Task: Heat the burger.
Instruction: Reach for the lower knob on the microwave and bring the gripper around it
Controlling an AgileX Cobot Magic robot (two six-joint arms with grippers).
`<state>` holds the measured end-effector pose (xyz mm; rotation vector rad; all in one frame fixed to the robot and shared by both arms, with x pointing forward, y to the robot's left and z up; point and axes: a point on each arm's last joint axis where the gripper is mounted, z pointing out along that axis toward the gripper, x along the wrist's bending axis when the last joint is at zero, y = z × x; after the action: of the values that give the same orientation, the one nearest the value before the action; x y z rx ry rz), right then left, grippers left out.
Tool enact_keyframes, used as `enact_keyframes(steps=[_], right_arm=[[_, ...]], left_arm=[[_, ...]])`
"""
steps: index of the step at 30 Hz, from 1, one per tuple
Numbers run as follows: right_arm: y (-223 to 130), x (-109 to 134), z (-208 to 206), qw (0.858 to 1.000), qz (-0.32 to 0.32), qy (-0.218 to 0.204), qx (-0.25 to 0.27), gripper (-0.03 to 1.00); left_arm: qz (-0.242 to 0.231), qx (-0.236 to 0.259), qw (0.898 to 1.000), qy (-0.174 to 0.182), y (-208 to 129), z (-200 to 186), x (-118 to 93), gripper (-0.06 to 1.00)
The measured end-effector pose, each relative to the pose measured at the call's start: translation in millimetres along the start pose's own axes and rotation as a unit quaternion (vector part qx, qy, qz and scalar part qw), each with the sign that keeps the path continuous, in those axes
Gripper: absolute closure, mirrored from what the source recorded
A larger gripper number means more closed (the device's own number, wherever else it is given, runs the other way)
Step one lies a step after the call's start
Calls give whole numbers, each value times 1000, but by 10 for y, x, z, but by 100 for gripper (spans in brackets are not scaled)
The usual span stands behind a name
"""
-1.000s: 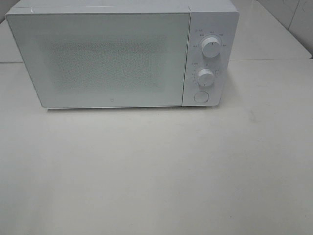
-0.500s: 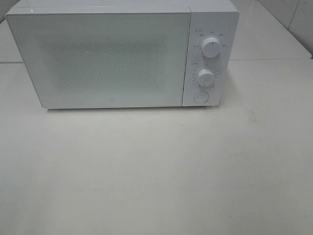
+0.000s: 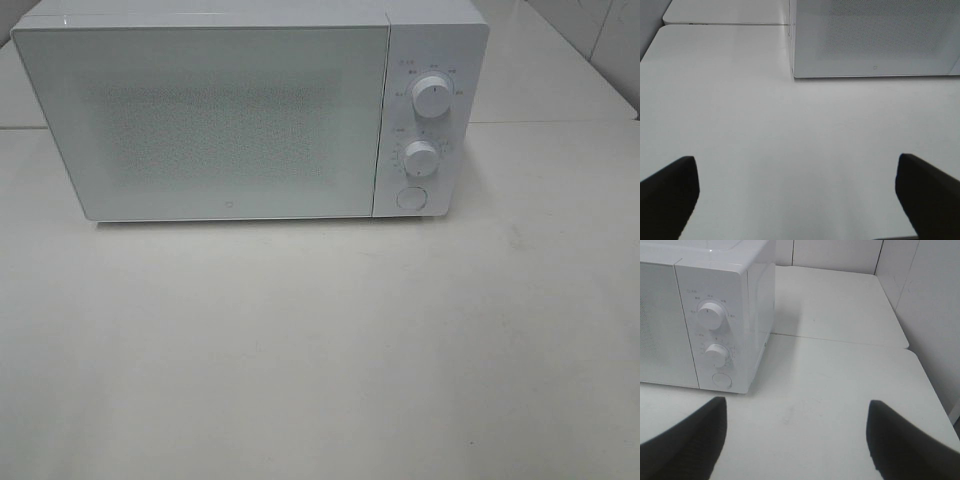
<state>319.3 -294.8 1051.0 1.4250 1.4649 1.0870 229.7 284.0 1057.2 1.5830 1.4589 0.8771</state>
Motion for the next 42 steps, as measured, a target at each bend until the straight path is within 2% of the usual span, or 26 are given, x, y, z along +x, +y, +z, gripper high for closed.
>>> enact_keyframes(steps=[5,17,25,30,37,40,42], right_arm=[[-5,8,201,1000,-1,3,-12,22],[-39,28,747,1000,3,10,-6,22],[-46,43,1065,999,11,16,-36,22],[-165,43,1234,998,4,16,-61,22],[-421,-34,1400,997,16,-25,-67,22],[-501,5,1452,997,16,-31,-69,22],[-583,127,1516,998,3,-27,-63,22]], left_arm=[[0,0,1000,0,0,0,0,-4],[0,0,1000,0,0,0,0,-4],[0,0,1000,0,0,0,0,-4],[0,0,1000,0,0,0,0,-4],[0,0,1000,0,0,0,0,-4],[0,0,1000,0,0,0,0,-4],[0,0,1000,0,0,0,0,-4]])
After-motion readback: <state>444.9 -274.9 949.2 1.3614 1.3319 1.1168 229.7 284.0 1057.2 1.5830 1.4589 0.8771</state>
